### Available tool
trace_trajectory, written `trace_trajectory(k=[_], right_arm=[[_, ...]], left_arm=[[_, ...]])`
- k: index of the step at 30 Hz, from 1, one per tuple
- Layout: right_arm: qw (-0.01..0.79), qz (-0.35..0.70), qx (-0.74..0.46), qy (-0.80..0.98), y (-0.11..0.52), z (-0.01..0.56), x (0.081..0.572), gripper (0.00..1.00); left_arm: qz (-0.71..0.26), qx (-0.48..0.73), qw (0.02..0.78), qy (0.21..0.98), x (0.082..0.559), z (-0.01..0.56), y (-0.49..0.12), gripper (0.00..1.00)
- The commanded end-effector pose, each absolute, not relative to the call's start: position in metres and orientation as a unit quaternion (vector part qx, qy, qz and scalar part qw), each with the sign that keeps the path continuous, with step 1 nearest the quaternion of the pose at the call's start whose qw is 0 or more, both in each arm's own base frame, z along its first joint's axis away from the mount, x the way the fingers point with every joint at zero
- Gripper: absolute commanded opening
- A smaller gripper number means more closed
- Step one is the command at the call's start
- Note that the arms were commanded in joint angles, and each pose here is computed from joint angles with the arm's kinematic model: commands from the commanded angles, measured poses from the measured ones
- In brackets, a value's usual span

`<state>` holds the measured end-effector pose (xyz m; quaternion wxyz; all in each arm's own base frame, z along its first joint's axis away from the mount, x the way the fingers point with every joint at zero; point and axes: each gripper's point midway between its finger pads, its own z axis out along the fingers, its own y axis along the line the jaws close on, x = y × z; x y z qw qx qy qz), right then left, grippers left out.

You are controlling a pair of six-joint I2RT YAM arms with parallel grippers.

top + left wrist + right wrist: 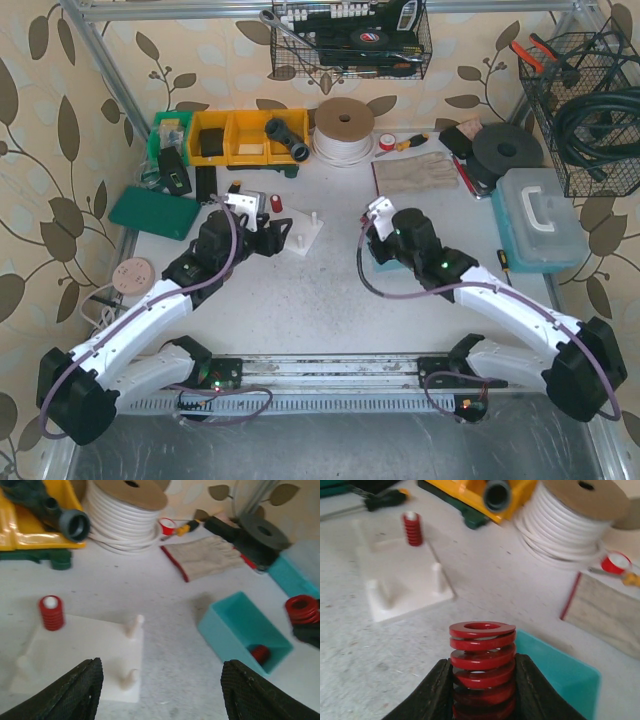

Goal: Install the large spring

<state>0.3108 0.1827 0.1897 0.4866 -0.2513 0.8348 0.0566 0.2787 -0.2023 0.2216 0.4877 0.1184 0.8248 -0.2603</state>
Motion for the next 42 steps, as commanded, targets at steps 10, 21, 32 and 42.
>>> trace_trajectory(k=[10,21,32,42], right_arm=[[0.614,0.155,-0.397,0.664,0.275,0.235,0.249,0.02],[0.609,0.164,-0.426,0.648,0.293,0.229,0.235,0.01],[0.606,0.157,-0.439,0.645,0.300,0.227,0.232,0.00],[0.607,0.154,-0.440,0.644,0.300,0.226,0.231,0.00]], left_arm=[[-0.443,0.216,0.357,0.794,0.230,0.266,-0.269,0.59],[-0.465,0.271,0.290,0.791,0.209,0.264,-0.287,0.58],[-0.471,0.291,0.239,0.798,0.204,0.248,-0.307,0.60],[-0.467,0.288,0.221,0.806,0.204,0.238,-0.311,0.51]])
